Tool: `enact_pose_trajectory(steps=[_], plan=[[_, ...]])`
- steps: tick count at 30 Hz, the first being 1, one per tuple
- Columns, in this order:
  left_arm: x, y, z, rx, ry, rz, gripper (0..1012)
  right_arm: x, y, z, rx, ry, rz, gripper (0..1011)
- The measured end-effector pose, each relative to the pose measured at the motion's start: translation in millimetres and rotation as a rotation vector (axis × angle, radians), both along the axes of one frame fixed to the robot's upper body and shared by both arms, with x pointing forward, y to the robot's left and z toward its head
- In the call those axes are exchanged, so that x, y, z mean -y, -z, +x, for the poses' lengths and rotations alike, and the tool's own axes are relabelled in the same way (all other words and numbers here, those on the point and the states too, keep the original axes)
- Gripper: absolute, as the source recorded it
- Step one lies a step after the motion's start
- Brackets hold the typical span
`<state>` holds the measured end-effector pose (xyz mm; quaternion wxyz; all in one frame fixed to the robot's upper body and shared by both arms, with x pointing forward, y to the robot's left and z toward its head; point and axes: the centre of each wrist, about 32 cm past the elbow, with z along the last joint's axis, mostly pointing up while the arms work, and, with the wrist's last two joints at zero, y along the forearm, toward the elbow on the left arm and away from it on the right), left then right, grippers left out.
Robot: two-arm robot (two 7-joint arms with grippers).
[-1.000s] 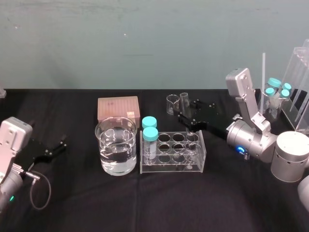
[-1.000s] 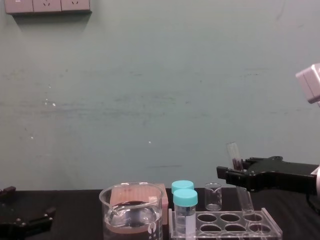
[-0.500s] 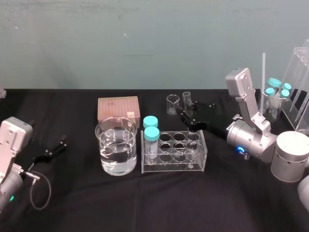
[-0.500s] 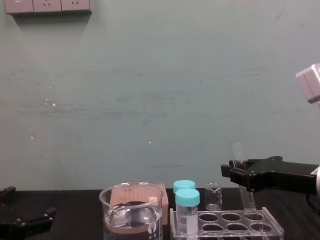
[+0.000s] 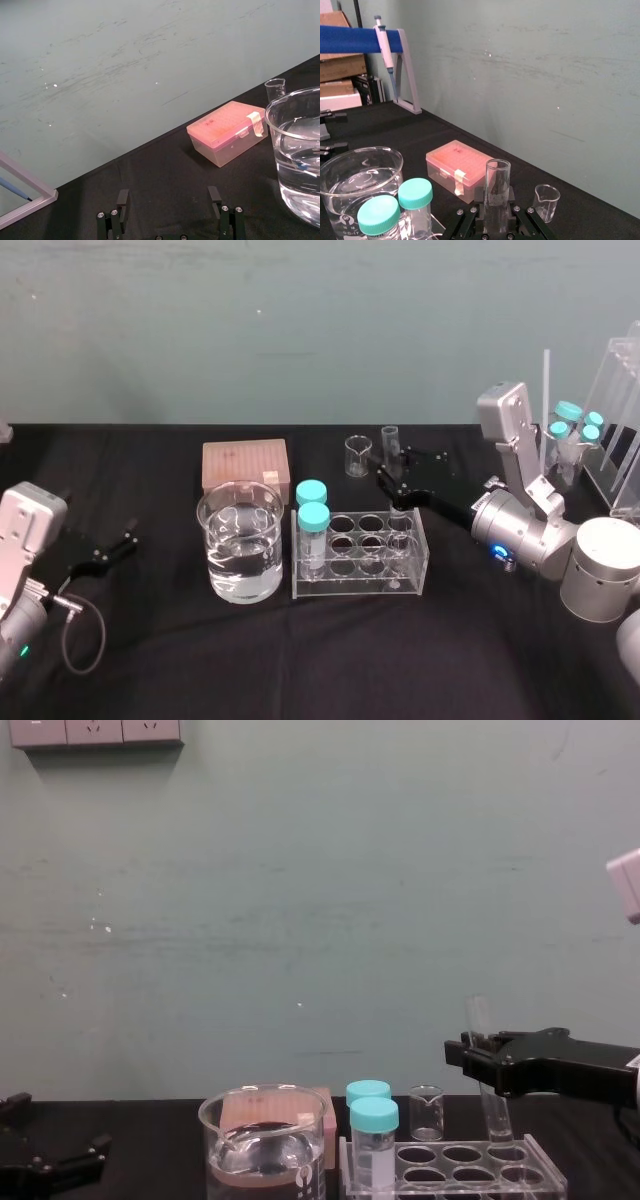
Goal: Hold the test tube with one hand and immerse one end into the beaker, then return it to the test tube rack.
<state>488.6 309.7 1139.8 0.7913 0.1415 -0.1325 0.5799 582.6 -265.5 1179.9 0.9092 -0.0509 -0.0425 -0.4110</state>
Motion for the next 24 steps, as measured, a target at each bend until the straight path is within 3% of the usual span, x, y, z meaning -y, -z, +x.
enact_pose_trajectory(steps=[24], plan=[[0.0, 0.0, 0.0, 0.000, 0.000, 0.000, 1000, 4.5, 3.6, -11.7, 0.072, 0.011, 0.129, 231]])
